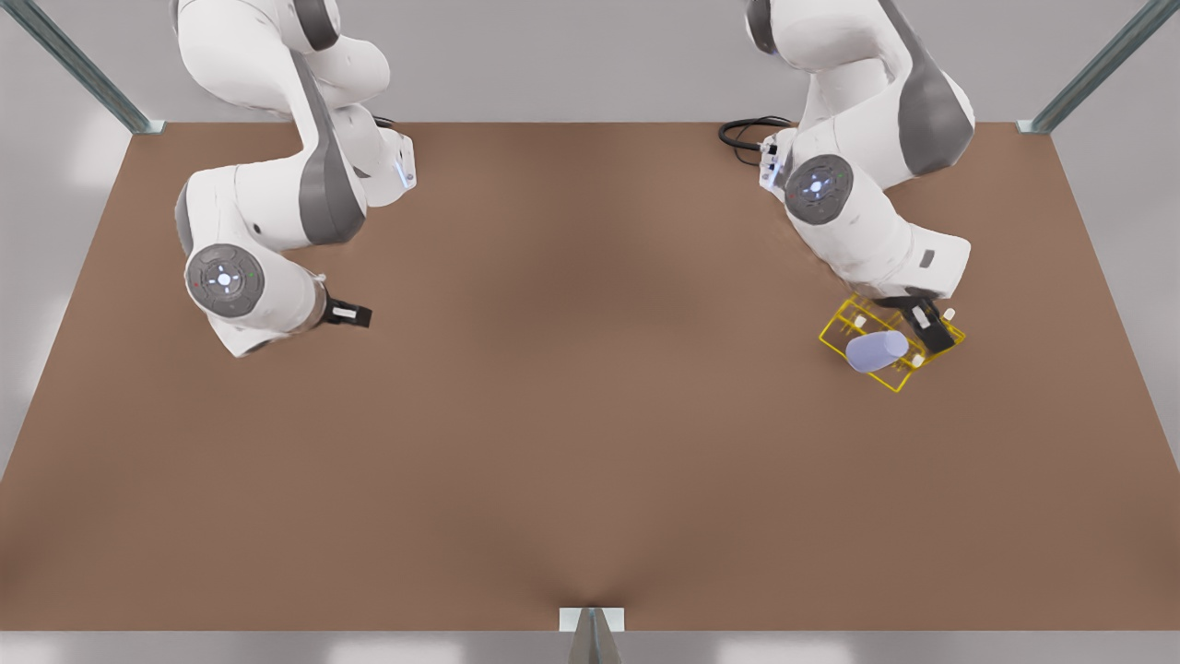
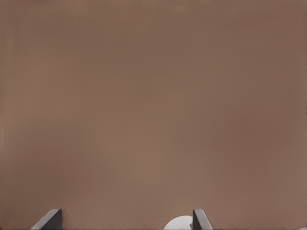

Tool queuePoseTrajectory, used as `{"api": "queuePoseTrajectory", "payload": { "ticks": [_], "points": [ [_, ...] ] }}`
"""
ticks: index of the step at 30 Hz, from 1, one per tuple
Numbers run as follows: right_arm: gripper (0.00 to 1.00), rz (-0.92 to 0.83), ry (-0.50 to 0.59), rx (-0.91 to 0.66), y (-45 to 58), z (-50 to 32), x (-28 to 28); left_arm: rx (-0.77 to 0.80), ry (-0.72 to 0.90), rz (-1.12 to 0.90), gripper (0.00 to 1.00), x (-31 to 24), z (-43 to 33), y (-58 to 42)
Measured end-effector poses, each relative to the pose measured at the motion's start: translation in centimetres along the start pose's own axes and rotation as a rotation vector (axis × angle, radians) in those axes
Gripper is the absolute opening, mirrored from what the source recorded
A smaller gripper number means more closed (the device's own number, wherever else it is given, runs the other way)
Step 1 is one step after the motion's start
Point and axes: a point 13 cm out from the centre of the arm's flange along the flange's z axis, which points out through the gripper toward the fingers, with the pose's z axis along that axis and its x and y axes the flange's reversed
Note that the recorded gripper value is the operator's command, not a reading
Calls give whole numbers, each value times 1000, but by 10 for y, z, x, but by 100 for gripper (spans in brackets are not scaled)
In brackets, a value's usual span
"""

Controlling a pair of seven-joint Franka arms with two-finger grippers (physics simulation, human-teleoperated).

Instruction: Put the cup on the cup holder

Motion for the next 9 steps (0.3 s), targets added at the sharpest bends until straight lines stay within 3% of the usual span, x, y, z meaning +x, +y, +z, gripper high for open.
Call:
{"api": "queuePoseTrajectory", "payload": {
  "ticks": [3,5,9],
  "points": [
    [100,-7,-56,-30,-5,-28,8,-134,441,473,100,64,8,7],
    [100,-9,-68,-44,-12,-35,15,-116,556,667,100,61,-2,42],
    [100,-10,-74,-49,-18,-37,18,-98,677,825,100,42,-5,50]
  ]
}}
